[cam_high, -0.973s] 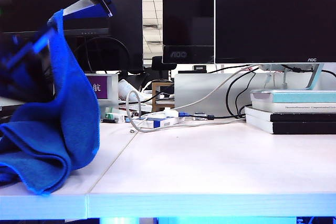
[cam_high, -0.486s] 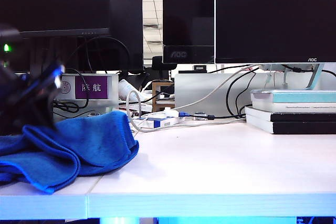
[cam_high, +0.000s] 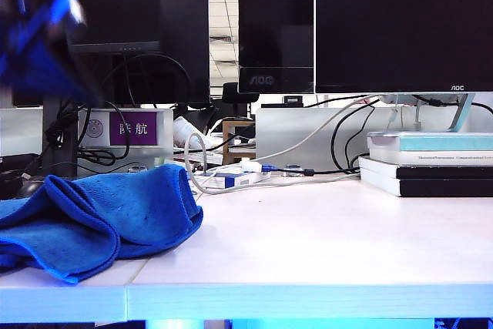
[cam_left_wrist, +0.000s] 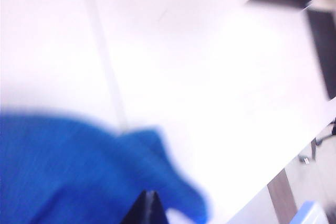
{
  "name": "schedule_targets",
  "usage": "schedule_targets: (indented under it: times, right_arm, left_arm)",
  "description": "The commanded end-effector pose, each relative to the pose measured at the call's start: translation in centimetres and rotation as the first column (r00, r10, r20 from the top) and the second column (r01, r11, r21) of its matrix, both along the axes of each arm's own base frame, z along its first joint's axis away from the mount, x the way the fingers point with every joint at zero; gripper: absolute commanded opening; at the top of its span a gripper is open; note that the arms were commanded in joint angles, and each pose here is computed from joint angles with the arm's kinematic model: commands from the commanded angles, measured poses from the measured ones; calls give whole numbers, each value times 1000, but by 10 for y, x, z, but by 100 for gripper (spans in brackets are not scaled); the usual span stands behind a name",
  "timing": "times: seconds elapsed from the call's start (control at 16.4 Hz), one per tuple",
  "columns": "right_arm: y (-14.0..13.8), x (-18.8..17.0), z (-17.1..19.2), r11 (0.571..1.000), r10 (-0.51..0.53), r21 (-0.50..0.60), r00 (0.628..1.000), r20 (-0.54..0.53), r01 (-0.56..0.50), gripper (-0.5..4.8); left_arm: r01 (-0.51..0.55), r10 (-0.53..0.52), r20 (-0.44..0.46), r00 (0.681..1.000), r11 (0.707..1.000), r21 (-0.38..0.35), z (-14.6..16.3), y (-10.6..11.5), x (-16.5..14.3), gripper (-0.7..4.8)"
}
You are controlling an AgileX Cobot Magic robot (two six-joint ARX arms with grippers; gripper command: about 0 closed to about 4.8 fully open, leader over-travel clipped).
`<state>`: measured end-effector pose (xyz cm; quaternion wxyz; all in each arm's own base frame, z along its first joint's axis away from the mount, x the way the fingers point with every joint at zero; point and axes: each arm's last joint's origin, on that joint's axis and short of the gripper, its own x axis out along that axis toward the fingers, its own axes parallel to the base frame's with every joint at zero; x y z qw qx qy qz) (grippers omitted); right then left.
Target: Wipe the table from right to left using the rag.
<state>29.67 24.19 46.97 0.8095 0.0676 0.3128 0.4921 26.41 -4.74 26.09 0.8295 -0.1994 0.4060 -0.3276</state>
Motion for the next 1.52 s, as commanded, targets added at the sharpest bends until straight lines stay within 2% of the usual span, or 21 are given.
schedule_targets:
  times: [0.06,0.12,0.24,0.3,0.36,0.49,0.67,0.73,0.85,0.91,0.97,1.09,1.16,1.28,1.52]
  right_arm:
    - [-17,-12,20,999,-52,2,995,87,52,-6]
    - [-26,-19,27,998,-67,-5,990,124,68,-6]
    - [-43,-40,45,994,-104,-11,978,179,108,-6]
    - [-70,-76,67,991,-114,-38,953,282,130,-6]
    - [-81,-90,74,988,-126,-47,943,309,147,-6]
    - [-105,-123,86,985,-105,-85,922,374,147,-6]
    - [-125,-146,89,966,-138,-147,905,403,213,-6]
    - [-131,-152,89,956,-167,-154,895,414,249,-6]
    - [-134,-154,84,938,-201,-177,885,420,297,-6]
    - [-133,-151,78,935,-198,-195,892,407,296,-7]
    - [-130,-148,68,932,-195,-213,901,386,293,-6]
    - [-125,-141,46,932,-219,-199,907,359,304,-6]
    - [-125,-141,33,935,-232,-172,902,364,310,-6]
    - [-129,-148,8,939,-271,-96,882,385,330,-6]
    - [-148,-168,-48,909,-371,4,801,470,418,-7]
  left_arm:
    - [-37,34,142,989,999,19,34,2,-8,-5]
    - [-81,71,204,976,996,40,51,4,-11,-5]
    - [-202,166,334,928,976,77,90,8,-21,-5]
    - [-273,197,531,824,960,67,128,13,-50,-5]
    - [-300,218,580,785,953,48,139,15,-65,-5]
    - [-370,263,680,684,929,12,160,22,-111,-5]
    - [-413,271,760,590,911,-4,172,29,-158,-5]
    - [-416,263,772,578,909,2,172,31,-178,-5]
    - [-419,249,764,596,908,30,166,34,-201,-5]
    - [-425,227,767,600,903,65,161,35,-213,-5]
    - [-450,222,779,587,889,85,156,37,-223,-5]
    - [-462,227,788,572,883,81,145,39,-236,-5]
    - [-460,229,784,577,884,81,136,39,-238,-5]
    - [-456,242,756,609,886,84,115,38,-233,-5]
    - [-470,268,722,638,878,89,78,36,-210,-5]
